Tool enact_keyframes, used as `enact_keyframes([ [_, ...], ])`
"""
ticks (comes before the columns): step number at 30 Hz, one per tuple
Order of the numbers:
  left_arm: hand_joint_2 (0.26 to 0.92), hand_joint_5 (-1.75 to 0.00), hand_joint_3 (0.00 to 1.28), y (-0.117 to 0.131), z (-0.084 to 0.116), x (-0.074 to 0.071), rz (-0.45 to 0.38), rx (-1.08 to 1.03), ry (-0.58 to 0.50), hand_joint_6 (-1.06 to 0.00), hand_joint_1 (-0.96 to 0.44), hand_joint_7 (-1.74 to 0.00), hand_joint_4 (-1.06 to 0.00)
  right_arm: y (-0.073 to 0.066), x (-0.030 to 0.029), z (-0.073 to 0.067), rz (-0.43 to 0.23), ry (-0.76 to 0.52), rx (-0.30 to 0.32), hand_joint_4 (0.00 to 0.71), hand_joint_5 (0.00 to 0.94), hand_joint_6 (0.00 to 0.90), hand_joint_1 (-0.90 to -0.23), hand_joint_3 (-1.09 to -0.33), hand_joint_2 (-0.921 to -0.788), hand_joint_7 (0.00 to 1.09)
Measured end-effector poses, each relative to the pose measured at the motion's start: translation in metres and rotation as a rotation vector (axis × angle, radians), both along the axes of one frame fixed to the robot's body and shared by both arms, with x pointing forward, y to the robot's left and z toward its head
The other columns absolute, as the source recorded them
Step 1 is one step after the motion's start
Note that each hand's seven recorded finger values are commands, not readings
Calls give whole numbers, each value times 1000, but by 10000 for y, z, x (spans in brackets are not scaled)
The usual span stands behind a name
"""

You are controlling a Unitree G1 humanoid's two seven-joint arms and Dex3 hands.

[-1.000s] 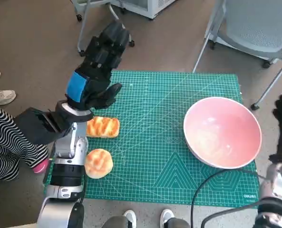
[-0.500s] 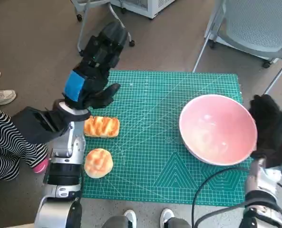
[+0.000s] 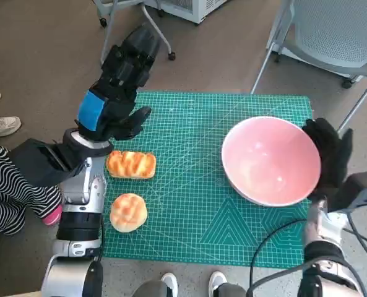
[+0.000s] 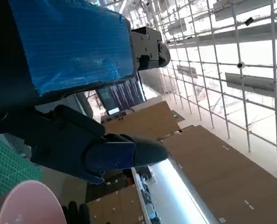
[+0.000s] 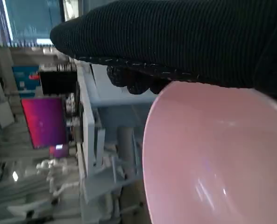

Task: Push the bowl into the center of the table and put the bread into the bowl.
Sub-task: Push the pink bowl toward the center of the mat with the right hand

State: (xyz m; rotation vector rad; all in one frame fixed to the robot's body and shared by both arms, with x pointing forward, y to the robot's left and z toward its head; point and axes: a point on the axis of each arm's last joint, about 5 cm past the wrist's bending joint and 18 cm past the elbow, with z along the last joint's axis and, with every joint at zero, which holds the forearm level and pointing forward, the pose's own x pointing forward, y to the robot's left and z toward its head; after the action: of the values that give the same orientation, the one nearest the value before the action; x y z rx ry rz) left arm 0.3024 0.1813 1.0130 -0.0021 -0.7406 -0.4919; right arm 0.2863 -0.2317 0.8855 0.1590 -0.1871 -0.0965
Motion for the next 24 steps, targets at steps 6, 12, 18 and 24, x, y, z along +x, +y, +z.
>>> enact_keyframes([
  [6, 921, -15, 422, -1, 14, -13, 9, 5, -10, 0, -691, -339, -64, 93, 51, 27, 43, -11, 9, 123, 4, 23, -608, -803, -921, 469],
  [12, 921, -14, 421, 1, 21, -24, 22, 4, -15, 1, -690, -341, -66, 190, 95, 49, 82, -16, 16, 123, 3, 21, -605, -811, -921, 473],
  [18, 921, -12, 422, 5, 6, -30, 33, 1, -12, 1, -686, -337, -66, 275, 124, 61, 122, -22, 20, 121, 2, 11, -625, -814, -921, 480],
  [24, 921, -11, 422, 8, 8, -35, 39, -1, -22, 1, -681, -324, -66, 374, 160, 89, 152, -37, 29, 107, 0, 1, -621, -819, -921, 484],
])
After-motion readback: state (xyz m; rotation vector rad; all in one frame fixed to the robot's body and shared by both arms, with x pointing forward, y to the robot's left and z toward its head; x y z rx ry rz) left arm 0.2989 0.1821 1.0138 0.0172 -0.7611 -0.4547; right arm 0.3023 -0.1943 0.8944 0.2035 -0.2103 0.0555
